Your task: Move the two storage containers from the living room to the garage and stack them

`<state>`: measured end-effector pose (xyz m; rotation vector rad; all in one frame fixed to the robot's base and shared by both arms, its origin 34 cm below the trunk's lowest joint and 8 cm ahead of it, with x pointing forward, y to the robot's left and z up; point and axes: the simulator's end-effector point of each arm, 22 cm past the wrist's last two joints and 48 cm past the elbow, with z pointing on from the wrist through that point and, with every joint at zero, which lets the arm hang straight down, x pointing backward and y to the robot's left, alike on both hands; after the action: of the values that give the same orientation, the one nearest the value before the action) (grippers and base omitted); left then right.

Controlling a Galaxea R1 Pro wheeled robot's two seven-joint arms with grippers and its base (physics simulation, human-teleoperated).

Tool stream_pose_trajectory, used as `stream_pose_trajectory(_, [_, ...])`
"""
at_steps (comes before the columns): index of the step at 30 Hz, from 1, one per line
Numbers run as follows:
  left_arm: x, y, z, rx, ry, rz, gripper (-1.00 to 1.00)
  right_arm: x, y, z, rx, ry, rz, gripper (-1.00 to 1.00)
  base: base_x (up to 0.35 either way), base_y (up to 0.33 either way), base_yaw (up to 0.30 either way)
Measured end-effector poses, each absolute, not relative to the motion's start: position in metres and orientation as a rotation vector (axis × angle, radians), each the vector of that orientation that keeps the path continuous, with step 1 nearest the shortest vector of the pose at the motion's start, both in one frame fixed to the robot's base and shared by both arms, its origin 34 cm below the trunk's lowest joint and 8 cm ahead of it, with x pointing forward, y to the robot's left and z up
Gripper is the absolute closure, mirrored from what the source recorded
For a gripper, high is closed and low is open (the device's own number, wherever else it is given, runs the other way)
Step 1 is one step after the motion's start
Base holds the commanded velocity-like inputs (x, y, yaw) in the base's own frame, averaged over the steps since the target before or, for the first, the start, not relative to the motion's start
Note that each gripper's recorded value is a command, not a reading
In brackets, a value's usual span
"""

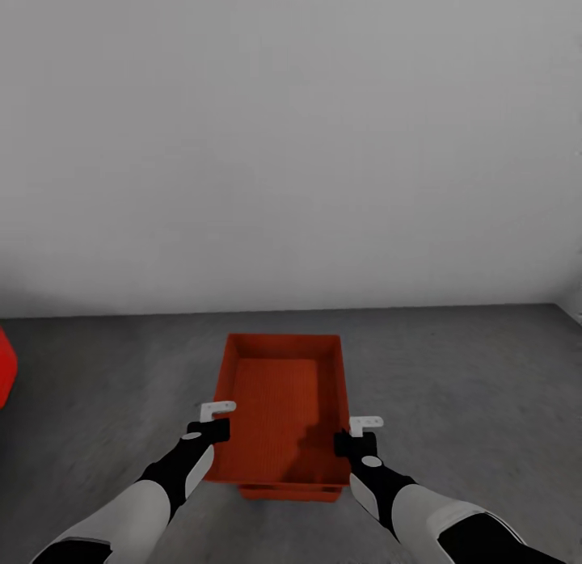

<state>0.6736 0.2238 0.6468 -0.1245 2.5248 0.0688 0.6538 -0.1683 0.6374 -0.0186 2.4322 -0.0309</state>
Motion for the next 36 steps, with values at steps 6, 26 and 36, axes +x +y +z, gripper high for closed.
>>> stream_pose_trajectory(6, [0.6736, 0.2239, 0.6468, -0.125, 2.525, 0.069, 1.0, 0.654, -0.1683, 0.6374, -0.019, 2.432, -0.031, 1.0, 0.0, 0.0, -0.046])
stream_pose_trajectory(26, [0.6733, 0.2228, 0.6468, -0.125, 2.525, 0.07, 1.0, 0.6539, -0.1693, 0.6371, -0.02, 2.433, -0.03, 1.0, 0.0, 0.0, -0.001])
stream_pose_trajectory(36, [0.6734, 0.2227, 0.6468, -0.124, 2.525, 0.071, 1.0, 0.6538, -0.1694, 0.6371, -0.019, 2.433, -0.029, 1.0, 0.0, 0.0, 0.0])
